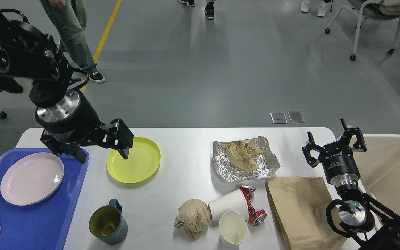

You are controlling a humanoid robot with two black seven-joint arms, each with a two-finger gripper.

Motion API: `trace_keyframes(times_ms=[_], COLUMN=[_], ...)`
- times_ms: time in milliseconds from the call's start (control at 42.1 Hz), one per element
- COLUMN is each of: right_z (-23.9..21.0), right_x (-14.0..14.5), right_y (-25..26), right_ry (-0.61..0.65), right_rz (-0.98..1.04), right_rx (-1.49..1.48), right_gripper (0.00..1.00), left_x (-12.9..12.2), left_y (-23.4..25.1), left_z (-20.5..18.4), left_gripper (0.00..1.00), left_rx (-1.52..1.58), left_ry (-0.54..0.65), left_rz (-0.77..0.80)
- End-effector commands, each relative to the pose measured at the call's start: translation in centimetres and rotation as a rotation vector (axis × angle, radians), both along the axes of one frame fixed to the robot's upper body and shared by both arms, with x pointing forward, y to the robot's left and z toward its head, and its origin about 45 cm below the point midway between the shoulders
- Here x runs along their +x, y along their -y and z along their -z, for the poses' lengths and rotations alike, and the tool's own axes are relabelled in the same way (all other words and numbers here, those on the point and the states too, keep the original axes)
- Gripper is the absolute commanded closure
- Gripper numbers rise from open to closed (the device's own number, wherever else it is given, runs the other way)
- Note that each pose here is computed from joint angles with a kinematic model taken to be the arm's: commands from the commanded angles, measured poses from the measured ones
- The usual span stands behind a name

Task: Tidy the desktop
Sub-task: 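Lower the left gripper down toward the dark teal mug, then close the left gripper around the dark teal mug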

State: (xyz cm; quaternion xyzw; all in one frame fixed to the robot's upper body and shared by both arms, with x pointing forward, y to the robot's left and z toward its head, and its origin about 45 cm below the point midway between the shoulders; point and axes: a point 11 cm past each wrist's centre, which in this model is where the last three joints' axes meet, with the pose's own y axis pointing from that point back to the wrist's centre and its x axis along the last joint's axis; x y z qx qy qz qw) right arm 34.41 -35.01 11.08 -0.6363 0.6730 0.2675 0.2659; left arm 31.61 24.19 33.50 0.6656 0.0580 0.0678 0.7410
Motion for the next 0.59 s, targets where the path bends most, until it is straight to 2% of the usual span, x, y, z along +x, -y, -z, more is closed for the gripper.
trace_keyframes(times_ms=[0,285,428,570], right_z=[0.0,0.1,0.0,0.1], right_x=[0.0,0.0,0.0,0.0], right_y=[0.0,0.0,-0.1,0.0], right_ry=[0.0,-0.002,-0.001,-0.002], right_rz=[0.0,-0.001,-0.001,-0.001], right_rx=[-0.001,0.001,0.001,0.001], right_gripper=[0.0,0.0,0.0,0.0], left_x=[-1.0,-3.8,-5.0,-5.9], left_y=[-2.1,-8.0,-8.5,-7.9], left_z=[4.3,13.6,16.8,19.3], left_gripper=[0.06,0.07,0.06,0.08], left_rx=[0.037,0.091,0.098,0.103], left_ry=[-0.046,-0.065,-0.088,-0.056], left_rz=[-0.009,-0.032,-0.045,-0.04])
